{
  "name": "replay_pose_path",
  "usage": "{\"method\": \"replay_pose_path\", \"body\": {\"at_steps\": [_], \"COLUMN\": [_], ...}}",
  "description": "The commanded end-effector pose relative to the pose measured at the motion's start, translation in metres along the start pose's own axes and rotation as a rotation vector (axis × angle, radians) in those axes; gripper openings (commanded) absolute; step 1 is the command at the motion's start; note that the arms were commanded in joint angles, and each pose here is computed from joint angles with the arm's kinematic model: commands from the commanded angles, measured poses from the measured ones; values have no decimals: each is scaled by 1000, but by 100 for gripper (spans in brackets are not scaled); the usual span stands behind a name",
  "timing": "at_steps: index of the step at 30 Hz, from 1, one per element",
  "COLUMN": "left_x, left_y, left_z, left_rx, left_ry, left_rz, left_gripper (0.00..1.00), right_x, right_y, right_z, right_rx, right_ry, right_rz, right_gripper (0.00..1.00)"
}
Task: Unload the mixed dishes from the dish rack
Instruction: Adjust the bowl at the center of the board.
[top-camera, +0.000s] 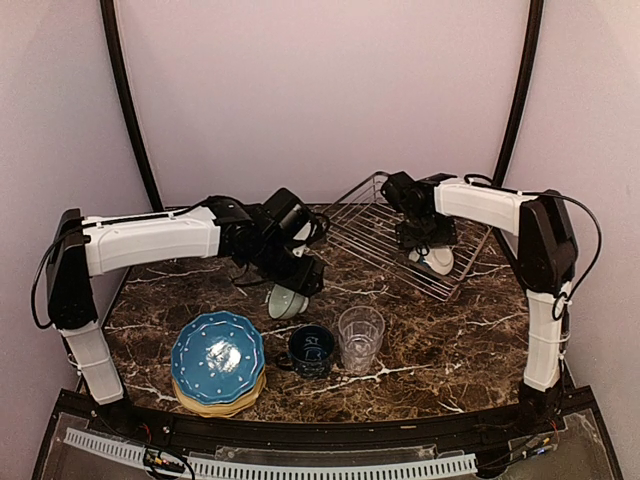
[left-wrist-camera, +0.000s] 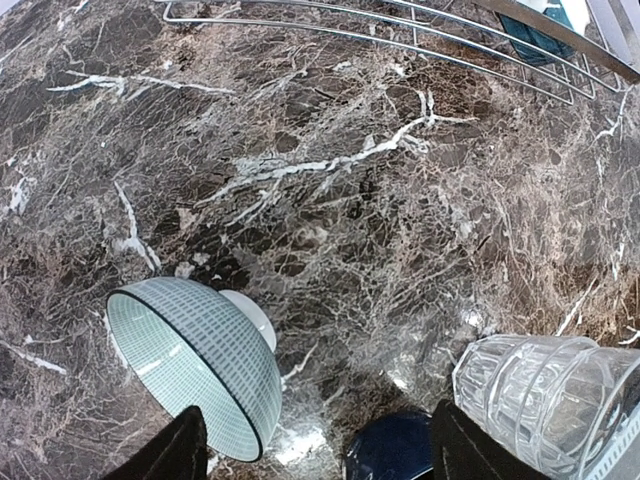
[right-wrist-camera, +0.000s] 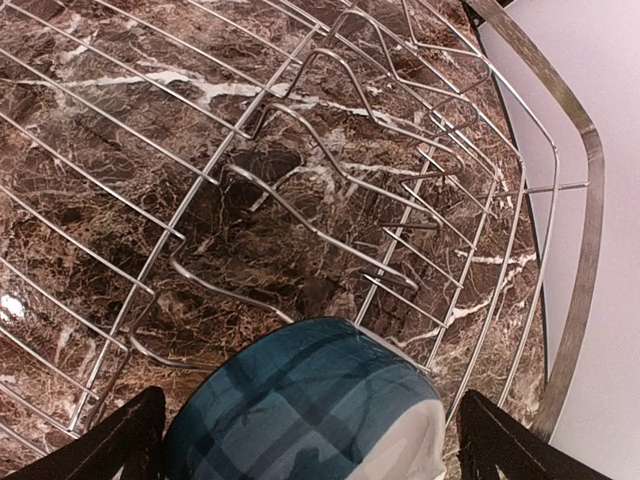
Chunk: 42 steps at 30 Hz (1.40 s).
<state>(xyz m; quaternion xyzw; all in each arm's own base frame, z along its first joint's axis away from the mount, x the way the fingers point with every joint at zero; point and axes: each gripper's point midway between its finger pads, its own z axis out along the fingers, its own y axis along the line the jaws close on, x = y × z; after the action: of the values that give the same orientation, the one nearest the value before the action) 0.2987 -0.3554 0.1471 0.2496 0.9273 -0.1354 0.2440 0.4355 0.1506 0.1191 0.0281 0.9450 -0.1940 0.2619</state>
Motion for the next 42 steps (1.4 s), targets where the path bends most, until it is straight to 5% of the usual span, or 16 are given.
{"method": "replay_pose_path", "body": {"at_steps": [1,11,23,27,42], "left_x": [2,14,17,17,6], "left_y": [-1,23,24,13,-27], "left_z": [0,21,67,73,53], "left_rx": [1,-73,-121,-105,9], "left_ry": [-21,-24,86,101,92], "left_rz": [-16,-117,-40,-17,23], "left_gripper": [80,83,48,47,79], "right_x": [26,27,30,36,45], "right_y": [-1,-1,-22,-34,-58], "right_z": [3,-3,-15,-15,-26], "right_rx": [-4,-47,-38,-22,-2], "right_ry": [68,52,16,21,18], "right_rz": [-65,-70,-27,-6,22], "right_gripper": [99,99,99,99,99]}}
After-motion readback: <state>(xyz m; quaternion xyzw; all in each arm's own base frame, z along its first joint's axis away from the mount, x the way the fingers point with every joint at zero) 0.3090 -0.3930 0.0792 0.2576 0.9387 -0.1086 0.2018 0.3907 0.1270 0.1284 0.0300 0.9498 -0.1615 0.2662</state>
